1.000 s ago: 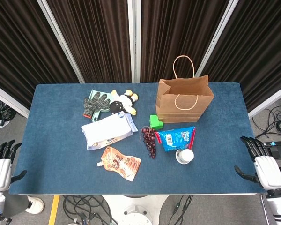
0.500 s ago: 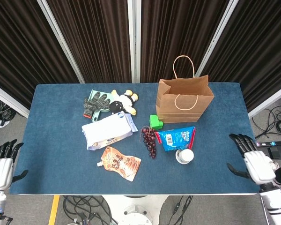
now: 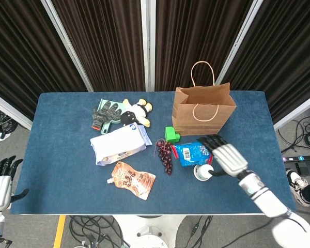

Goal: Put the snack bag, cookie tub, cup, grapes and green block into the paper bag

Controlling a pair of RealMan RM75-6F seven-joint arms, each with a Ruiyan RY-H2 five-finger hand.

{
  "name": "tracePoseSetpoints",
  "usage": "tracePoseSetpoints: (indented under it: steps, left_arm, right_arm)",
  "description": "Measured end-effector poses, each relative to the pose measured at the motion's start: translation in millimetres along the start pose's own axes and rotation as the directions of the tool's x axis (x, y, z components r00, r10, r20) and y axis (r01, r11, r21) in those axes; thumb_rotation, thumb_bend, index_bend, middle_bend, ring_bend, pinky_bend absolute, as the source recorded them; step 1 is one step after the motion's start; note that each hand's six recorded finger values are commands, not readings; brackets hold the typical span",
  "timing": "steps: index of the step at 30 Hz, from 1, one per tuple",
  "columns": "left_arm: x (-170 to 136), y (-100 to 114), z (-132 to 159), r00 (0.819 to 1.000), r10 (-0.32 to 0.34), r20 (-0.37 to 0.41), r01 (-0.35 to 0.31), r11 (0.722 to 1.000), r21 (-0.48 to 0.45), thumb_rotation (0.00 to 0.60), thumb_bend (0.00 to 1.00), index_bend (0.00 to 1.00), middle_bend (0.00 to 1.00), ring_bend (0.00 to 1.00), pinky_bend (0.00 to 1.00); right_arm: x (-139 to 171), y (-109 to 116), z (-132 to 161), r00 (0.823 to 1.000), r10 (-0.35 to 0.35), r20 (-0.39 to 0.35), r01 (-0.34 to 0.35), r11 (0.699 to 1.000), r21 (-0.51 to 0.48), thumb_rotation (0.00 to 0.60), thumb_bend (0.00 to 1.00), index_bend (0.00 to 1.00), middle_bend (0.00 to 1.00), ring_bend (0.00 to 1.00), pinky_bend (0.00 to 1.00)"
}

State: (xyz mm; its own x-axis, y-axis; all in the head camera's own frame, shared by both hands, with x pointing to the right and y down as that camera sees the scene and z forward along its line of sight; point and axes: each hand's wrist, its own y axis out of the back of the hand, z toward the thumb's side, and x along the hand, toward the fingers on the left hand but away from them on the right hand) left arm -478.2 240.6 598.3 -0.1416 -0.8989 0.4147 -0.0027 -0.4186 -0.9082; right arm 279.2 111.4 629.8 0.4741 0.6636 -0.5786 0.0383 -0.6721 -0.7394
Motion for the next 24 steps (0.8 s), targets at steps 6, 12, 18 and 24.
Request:
tracePoseSetpoints:
  steps: [6, 12, 18, 24]
  left_arm:
    - [1.6, -2.5, -3.8, 1.000, -0.009, -0.007, 0.009, 1.000, -0.005, 0.600, 0.04, 0.23, 0.20, 0.12, 0.15]
    - [2.0, -5.1, -4.9, 1.000, -0.017, -0.007, 0.017, 1.000, -0.019, 0.600, 0.04, 0.23, 0.20, 0.12, 0.15]
    - [1.1, -6.6, -7.8, 1.000, -0.018, -0.014, 0.018, 1.000, -0.022, 0.600, 0.04, 0.23, 0.20, 0.12, 0.15]
    - [3.0, -5.2, -7.3, 1.000, -0.014, -0.012, 0.014, 1.000, -0.022, 0.600, 0.04, 0.23, 0.20, 0.12, 0.15]
  right_arm:
    - [-34.8, -15.5, 19.9, 0.999, 0.045, -0.029, -0.045, 0.999, 0.010, 0.600, 0.10, 0.00, 0.07, 0.00, 0.05]
    - [-49.2, -26.9, 21.2, 0.999, 0.050, -0.013, -0.049, 0.997, 0.053, 0.600, 0.16, 0.04, 0.14, 0.00, 0.08]
    - [-60.1, -31.9, 19.8, 1.000, 0.001, 0.007, -0.001, 0.998, 0.062, 0.600, 0.26, 0.41, 0.40, 0.21, 0.39]
    - [-61.4, -16.9, 23.2, 0.990, -0.143, -0.021, 0.144, 0.988, 0.059, 0.600, 0.32, 0.65, 0.57, 0.38, 0.59]
